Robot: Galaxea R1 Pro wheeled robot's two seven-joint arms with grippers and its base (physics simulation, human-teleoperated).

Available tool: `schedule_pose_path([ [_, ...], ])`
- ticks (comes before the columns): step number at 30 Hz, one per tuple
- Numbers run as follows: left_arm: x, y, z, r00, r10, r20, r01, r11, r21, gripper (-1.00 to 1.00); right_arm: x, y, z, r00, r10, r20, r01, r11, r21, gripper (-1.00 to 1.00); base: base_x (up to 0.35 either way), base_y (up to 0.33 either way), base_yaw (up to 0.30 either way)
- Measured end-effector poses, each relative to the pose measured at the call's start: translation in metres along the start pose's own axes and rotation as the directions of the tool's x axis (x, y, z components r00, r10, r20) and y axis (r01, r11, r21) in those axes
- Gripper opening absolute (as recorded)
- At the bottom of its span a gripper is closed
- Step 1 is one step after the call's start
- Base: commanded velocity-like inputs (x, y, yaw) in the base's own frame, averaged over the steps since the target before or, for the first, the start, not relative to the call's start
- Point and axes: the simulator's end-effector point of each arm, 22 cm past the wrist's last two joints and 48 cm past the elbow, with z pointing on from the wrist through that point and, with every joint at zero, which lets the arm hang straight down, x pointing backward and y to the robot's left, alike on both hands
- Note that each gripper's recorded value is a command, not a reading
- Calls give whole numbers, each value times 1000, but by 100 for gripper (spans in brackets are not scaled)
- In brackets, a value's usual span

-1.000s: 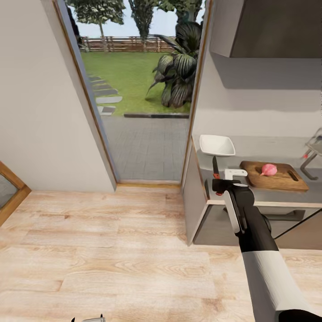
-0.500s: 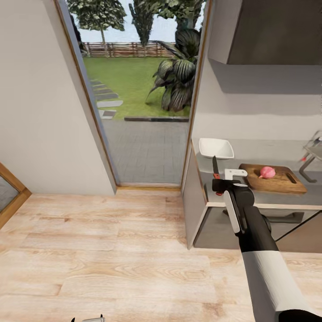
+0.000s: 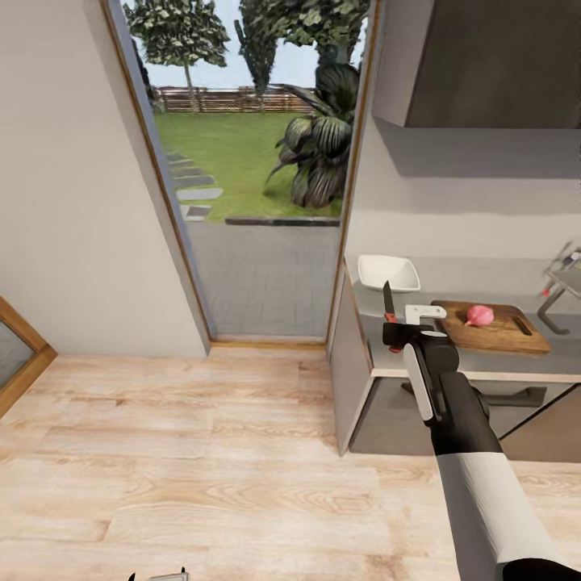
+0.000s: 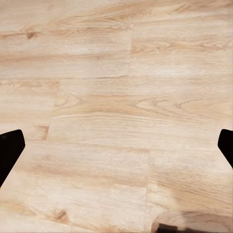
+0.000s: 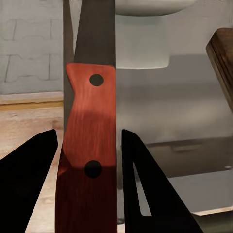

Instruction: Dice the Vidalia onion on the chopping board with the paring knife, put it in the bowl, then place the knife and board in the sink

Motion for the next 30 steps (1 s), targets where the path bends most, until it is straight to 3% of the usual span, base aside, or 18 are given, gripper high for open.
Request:
schedule_pose_path([
  [7, -3, 0, 0, 1000, -1, 5, 1, 1000, -1, 100, -4, 0, -3, 1000, 2, 7, -2, 1000, -2, -100, 0, -130, 0],
  [30, -3, 0, 0, 1000, -1, 6, 1, 1000, -1, 100, -4, 0, -3, 1000, 2, 7, -2, 1000, -2, -100, 12, -299, 0],
])
